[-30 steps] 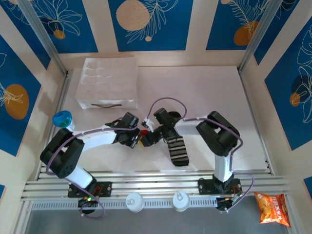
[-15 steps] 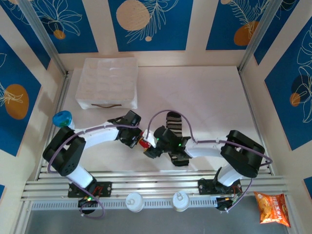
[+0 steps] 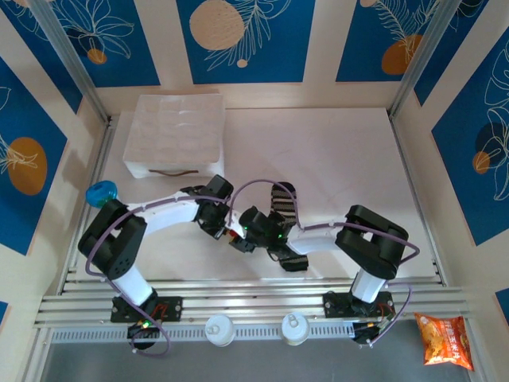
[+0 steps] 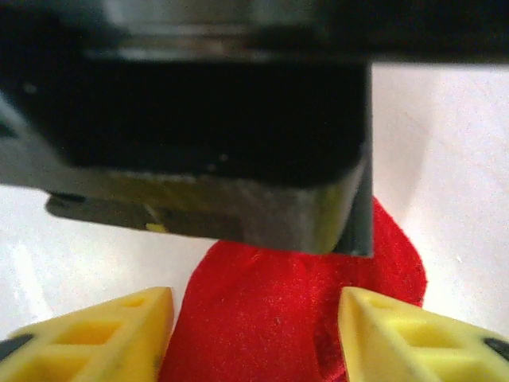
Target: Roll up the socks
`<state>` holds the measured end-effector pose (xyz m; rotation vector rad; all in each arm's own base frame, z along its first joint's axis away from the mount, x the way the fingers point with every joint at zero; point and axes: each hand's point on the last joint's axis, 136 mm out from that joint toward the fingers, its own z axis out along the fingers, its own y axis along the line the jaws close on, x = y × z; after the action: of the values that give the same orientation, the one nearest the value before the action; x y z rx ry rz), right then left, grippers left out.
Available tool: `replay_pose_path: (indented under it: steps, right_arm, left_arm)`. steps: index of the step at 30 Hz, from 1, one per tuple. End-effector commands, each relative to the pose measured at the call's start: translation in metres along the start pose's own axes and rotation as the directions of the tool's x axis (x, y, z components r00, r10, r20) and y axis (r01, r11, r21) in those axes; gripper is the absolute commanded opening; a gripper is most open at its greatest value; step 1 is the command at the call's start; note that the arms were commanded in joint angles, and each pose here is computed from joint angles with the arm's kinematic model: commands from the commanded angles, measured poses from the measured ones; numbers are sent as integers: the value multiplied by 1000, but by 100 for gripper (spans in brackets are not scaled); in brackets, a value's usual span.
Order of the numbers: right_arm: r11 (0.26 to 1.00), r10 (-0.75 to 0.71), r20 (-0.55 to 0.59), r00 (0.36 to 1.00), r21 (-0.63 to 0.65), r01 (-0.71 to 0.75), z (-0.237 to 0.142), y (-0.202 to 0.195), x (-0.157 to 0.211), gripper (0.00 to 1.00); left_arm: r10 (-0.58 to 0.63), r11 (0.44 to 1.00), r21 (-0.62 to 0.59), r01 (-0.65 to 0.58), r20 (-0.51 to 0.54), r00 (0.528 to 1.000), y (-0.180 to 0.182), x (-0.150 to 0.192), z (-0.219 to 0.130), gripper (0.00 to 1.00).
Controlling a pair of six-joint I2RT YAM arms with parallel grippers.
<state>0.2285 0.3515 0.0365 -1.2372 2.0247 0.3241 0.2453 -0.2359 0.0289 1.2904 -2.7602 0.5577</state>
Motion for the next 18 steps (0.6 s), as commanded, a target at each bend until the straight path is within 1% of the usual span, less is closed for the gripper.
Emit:
replay_pose_path:
  steps: [1,2,4,5,6,11,15,18]
  right_arm:
    - [998,44,-38,998,34,-43,12,-6,4,31]
    - [998,60,-59,996,38,-58,14,-6,10,21]
    - [995,94,-99,991,33,-92,15,-5,24,4]
    - [993,115,-119,986,35,-112,15,-4,33,0]
    - [991,133,-132,982,33,-130,15,-4,40,0]
    - [965,261,-202,944,16,-263,9,-3,79,0]
    - [926,358,-224,906,-35,-375,6,-4,91,0]
    - [891,413,-241,878,-92,-444,6,-4,91,0]
  left_arm:
    - [-51,992,-120,44,-53,997,31,13,9,0]
    - [-56,992,-114,50,-55,997,30,14,8,0]
    - [-63,994,-97,58,-55,996,28,14,4,0]
    - [-68,994,-85,64,-51,996,27,13,2,0]
    - [-72,995,-70,69,-48,996,25,12,-1,2]
    - [-102,995,18,103,-30,994,19,8,-18,21]
    - [-103,990,91,103,-5,995,13,1,-33,48]
    - [-88,984,158,83,26,996,6,-6,-43,64]
